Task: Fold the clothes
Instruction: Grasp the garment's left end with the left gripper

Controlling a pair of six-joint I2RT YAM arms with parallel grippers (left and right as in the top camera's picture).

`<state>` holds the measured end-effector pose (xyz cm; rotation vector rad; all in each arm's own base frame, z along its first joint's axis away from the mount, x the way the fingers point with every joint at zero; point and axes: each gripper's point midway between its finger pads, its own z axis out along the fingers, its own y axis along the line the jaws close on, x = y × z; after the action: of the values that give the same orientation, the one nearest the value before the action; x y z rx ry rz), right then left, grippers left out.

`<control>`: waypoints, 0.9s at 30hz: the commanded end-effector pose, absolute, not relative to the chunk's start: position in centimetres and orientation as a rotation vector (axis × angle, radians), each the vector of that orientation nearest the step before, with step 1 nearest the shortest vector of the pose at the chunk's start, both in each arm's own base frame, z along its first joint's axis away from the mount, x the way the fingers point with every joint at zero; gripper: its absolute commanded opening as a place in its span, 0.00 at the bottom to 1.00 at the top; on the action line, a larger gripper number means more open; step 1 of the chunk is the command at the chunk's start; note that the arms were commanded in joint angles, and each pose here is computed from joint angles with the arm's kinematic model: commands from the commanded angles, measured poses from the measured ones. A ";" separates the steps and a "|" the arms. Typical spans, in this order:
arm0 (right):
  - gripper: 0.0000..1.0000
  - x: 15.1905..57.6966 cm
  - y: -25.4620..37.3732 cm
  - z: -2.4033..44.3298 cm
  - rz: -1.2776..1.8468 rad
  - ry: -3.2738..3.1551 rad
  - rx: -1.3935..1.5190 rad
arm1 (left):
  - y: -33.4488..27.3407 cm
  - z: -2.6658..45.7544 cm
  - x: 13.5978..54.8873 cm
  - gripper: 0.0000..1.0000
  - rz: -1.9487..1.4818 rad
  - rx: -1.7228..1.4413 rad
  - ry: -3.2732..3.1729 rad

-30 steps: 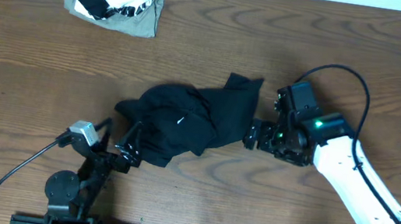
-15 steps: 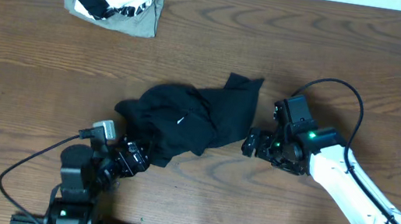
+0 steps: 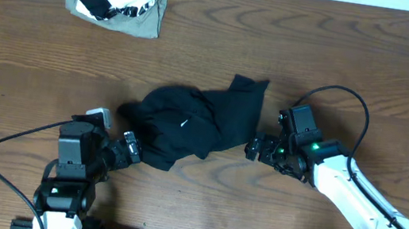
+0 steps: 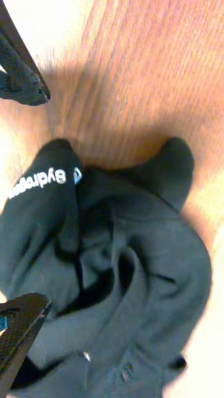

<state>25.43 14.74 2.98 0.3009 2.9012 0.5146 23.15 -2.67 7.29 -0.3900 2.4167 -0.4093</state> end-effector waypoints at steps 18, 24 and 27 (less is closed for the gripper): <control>0.99 24.3 14.6 0.5 0.540 2.878 0.334 | -3.4 2.6 24.6 0.94 -0.429 -0.288 2.592; 0.99 24.4 14.7 0.5 0.544 2.870 0.332 | -3.4 2.3 24.3 0.86 -0.430 -0.294 2.608; 0.99 24.5 14.7 0.5 0.547 2.866 0.331 | -3.6 2.1 24.1 0.85 -0.444 -0.295 2.623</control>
<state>25.49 14.76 1.28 0.3228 2.8379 0.5566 23.85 -3.32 1.81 -0.3052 2.6217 -0.4186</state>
